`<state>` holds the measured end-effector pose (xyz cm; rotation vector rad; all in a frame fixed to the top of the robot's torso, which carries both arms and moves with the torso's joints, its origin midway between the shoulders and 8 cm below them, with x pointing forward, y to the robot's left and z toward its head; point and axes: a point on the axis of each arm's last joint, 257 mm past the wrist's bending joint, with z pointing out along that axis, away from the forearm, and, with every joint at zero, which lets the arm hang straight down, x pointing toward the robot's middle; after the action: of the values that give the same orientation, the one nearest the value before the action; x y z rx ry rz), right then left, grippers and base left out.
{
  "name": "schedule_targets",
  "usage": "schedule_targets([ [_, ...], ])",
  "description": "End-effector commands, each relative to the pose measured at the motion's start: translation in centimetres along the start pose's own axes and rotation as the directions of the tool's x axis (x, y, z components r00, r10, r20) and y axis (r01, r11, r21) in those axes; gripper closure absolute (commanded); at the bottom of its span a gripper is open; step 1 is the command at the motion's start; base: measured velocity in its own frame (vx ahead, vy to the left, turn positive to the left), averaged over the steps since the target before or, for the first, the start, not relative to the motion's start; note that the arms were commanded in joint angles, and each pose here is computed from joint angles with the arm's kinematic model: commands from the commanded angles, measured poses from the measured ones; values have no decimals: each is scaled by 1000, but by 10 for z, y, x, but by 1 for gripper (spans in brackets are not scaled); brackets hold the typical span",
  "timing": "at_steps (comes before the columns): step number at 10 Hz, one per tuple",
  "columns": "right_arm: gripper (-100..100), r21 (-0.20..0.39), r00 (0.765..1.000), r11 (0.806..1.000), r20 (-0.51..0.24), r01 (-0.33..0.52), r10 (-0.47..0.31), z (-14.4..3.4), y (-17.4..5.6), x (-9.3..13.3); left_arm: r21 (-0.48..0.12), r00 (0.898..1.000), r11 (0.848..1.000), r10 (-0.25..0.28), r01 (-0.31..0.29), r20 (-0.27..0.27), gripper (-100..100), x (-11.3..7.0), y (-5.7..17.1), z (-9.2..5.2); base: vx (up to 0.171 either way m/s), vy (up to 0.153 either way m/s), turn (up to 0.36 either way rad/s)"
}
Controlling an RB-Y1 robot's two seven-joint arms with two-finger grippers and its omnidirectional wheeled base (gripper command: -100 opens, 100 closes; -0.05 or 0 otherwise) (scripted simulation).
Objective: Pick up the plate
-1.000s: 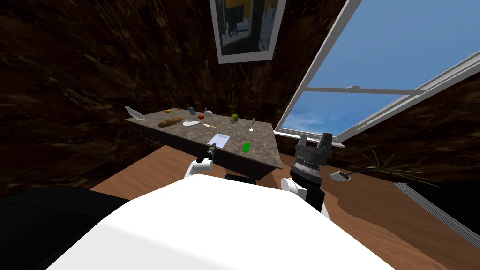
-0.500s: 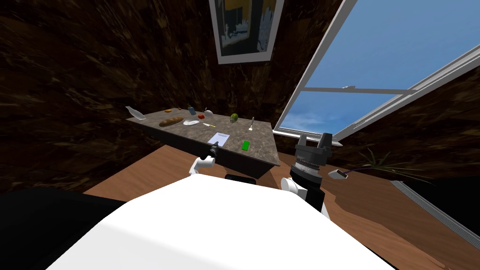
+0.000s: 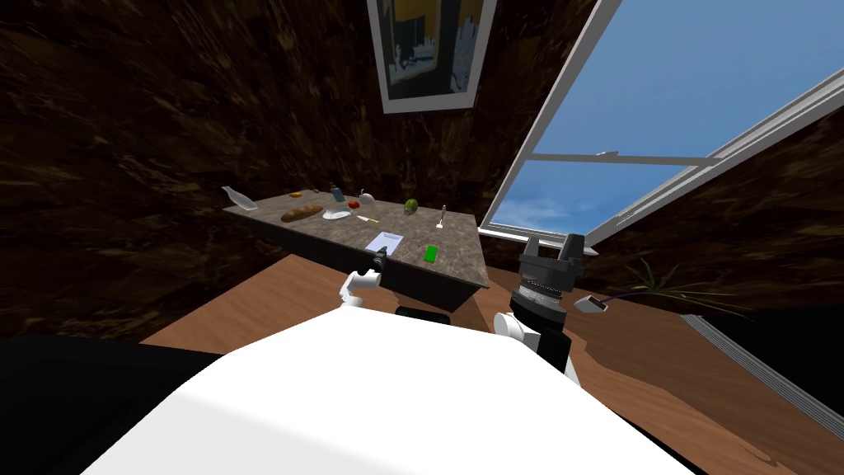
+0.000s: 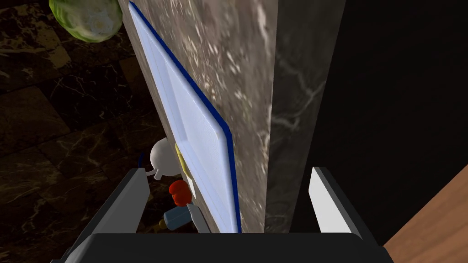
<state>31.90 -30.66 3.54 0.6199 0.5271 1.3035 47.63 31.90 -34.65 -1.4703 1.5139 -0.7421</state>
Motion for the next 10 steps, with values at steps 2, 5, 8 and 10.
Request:
schedule_targets([
  [2, 0, 0, 1000, 1000, 0, 0, 0, 0, 0, 0, 32, 1000, 999, 6, -6, -9, -100, -5, -10, 14, -25, -16, -10],
  [5, 0, 0, 1000, 1000, 0, 0, 0, 0, 0, 0, 1, 1000, 1000, 8, -8, -23, -100, 3, -1, 29, -52, -19, -1],
  [8, 0, 0, 1000, 1000, 0, 0, 0, 0, 0, 0, 39, 999, 999, 15, -14, -29, -100, -2, -21, 47, -50, -13, -11],
  [10, 0, 0, 1000, 1000, 0, 0, 0, 0, 0, 0, 17, 999, 1000, 15, -15, -35, -100, 2, -15, 55, -29, -16, 6],
])
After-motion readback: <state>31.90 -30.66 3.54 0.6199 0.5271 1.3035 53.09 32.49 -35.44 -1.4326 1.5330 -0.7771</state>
